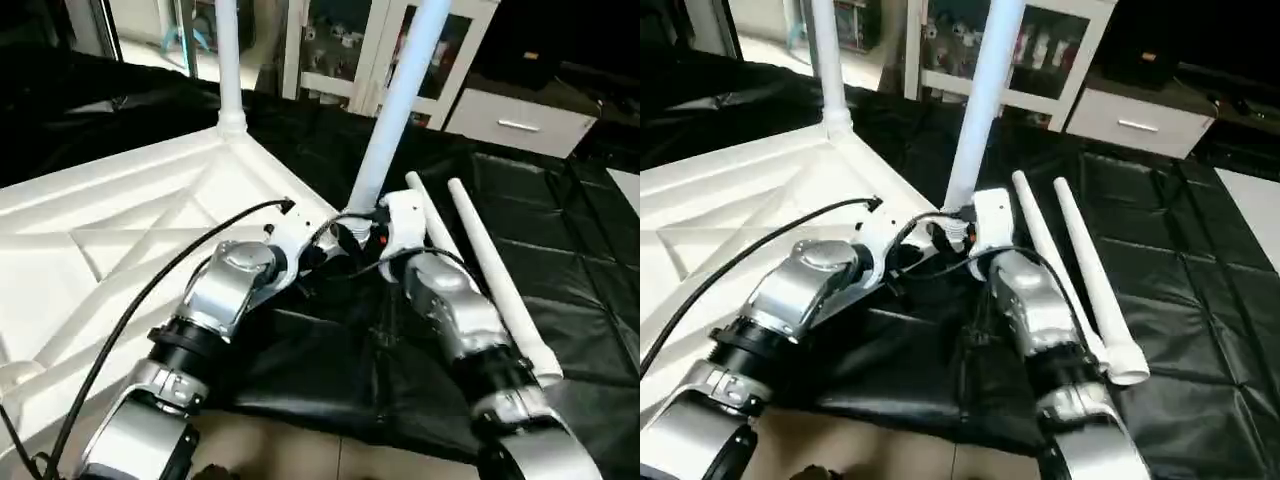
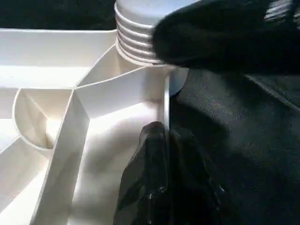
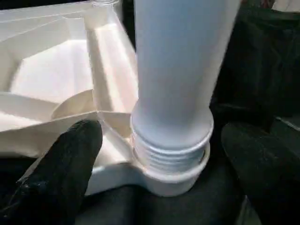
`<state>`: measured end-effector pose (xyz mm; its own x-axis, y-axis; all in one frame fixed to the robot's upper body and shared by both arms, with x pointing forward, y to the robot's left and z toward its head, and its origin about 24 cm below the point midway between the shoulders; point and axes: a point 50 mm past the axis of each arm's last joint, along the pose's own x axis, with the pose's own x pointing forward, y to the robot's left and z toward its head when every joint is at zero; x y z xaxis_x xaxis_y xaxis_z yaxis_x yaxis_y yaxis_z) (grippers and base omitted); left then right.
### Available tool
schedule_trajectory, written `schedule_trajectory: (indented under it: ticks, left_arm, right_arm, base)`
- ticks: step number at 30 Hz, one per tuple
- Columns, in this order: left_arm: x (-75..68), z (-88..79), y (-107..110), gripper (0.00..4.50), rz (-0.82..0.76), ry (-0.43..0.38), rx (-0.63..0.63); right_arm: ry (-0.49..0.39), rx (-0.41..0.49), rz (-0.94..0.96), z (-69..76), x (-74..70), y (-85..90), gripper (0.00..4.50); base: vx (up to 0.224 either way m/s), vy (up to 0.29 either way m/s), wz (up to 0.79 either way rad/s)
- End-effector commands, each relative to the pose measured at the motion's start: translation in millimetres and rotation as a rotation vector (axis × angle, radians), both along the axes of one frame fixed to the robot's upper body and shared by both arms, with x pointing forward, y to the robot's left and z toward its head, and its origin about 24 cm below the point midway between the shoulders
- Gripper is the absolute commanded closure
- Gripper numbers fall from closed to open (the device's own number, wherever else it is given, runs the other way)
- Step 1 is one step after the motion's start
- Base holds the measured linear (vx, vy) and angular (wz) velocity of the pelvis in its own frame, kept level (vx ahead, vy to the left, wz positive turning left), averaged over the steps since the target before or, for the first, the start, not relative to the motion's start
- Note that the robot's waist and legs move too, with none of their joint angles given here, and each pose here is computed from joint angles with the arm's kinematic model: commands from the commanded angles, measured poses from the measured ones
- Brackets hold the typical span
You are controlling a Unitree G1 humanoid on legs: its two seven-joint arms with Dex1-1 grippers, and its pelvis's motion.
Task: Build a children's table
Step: Pick table leg
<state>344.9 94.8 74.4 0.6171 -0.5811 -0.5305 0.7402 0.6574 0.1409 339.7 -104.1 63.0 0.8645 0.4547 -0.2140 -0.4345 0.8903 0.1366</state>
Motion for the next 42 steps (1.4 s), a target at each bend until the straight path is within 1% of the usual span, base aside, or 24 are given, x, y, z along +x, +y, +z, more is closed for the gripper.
schedule_trajectory:
  ticks: [1,4,6,7,9,10,11,12,13,16,17,21,23,28,32,35,38,40,41,42]
  left_arm:
    - [1.8,12.2,-2.3,4.5,-0.08,-0.067,-0.015]
    - [-1.5,9.1,1.9,4.5,-0.127,-0.063,-0.008]
    - [-4.4,7.6,5.7,4.5,-0.162,-0.055,-0.003]
    - [-7.3,7.4,6.9,4.5,-0.199,-0.045,-0.015]
    - [-9.2,7.2,7.5,4.5,-0.222,-0.039,-0.023]
    - [-11.5,7.6,8.0,4.5,-0.259,-0.042,-0.026]
    - [-14.3,7.3,9.0,4.5,-0.288,-0.029,-0.038]
    - [-18.6,7.5,9.2,4.5,-0.352,-0.033,-0.047]
    - [-27.5,7.3,8.7,4.5,-0.454,-0.019,-0.072]
    - [-34.0,7.3,7.4,4.5,-0.516,-0.001,-0.091]
    - [-41.6,6.9,5.4,4.5,-0.582,0.022,-0.102]
    - [-52.6,5.6,1.2,4.5,-0.688,0.05,-0.105]
    - [-55.6,4.5,-0.1,4.5,-0.727,0.056,-0.095]
    - [-54.9,4.9,-0.3,4.5,-0.76,0.054,-0.082]
    - [-51.7,6.7,-0.2,4.5,-0.761,0.048,-0.069]
    - [-51.5,7.1,0.4,4.5,-0.767,0.05,-0.067]
    - [-51.2,6.6,1.8,4.5,-0.781,0.053,-0.061]
    - [-50.7,5.9,2.4,4.5,-0.783,0.053,-0.058]
    - [-50.2,5.4,2.9,4.5,-0.781,0.053,-0.056]
    - [-50.1,5.3,3.0,4.5,-0.781,0.053,-0.056]
  right_arm:
    - [-0.014,-0.007,-0.011,7.6,-3.7,-17.7,0.06]
    - [-0.011,-0.022,0.009,10.3,-9.6,-32.5,0.06]
    - [0.004,-0.021,0.068,12.6,-16.3,-41.7,0.06]
    - [-0.001,-0.007,0.117,15.5,-21.2,-47.6,0.06]
    - [-0.005,0.003,0.149,17.4,-24.4,-50.9,0.06]
    - [-0.011,0.005,0.191,19.8,-28.6,-56.1,0.06]
    - [-0.021,0.008,0.236,22.6,-32.7,-61.2,0.06]
    - [-0.021,0.008,0.299,25.6,-37.9,-66.3,0.06]
    - [-0.016,0.015,0.39,29.6,-45.4,-72.4,0.06]
    - [0.003,0.016,0.441,30.2,-49.4,-74.9,0.06]
    - [0.016,-0.018,0.497,29.4,-53.1,-77.3,0.06]
    - [0.033,-0.064,0.582,29.0,-55.6,-78.6,0.06]
    - [0.015,-0.079,0.646,30.0,-57.3,-76.5,0.06]
    - [0.017,-0.109,0.782,28.8,-62.5,-71.5,0.06]
    - [0.027,-0.157,0.832,24.1,-59.8,-69.7,0.06]
    - [0.032,-0.172,0.852,21.6,-58.2,-69.6,0.06]
    - [0.032,-0.169,0.865,18.7,-51.9,-67.0,0.4]
    - [0.033,-0.17,0.87,16.7,-49.5,-64.9,0.45]
    - [0.036,-0.178,0.878,15.0,-49.1,-64.3,0.74]
    - [0.037,-0.18,0.88,14.6,-49.0,-64.1,0.74]
  base:
    - [0.0,0.0,0.0]
    - [0.0,0.0,0.0]
    - [0.0,0.0,0.0]
    - [0.0,0.0,0.0]
    - [0.0,0.0,0.0]
    - [0.0,0.0,0.0]
    - [0.0,0.0,0.0]
    - [0.0,0.0,0.0]
    - [0.0,0.0,0.0]
    - [0.0,0.0,0.0]
    - [0.0,0.0,0.0]
    - [0.0,0.0,0.0]
    - [0.0,0.0,0.0]
    - [0.0,0.0,0.0]
    - [0.0,0.0,0.0]
    - [0.0,0.0,0.0]
    - [0.0,0.0,0.0]
    - [0.0,0.0,0.0]
    - [0.0,0.0,0.0]
    - [0.0,0.0,0.0]
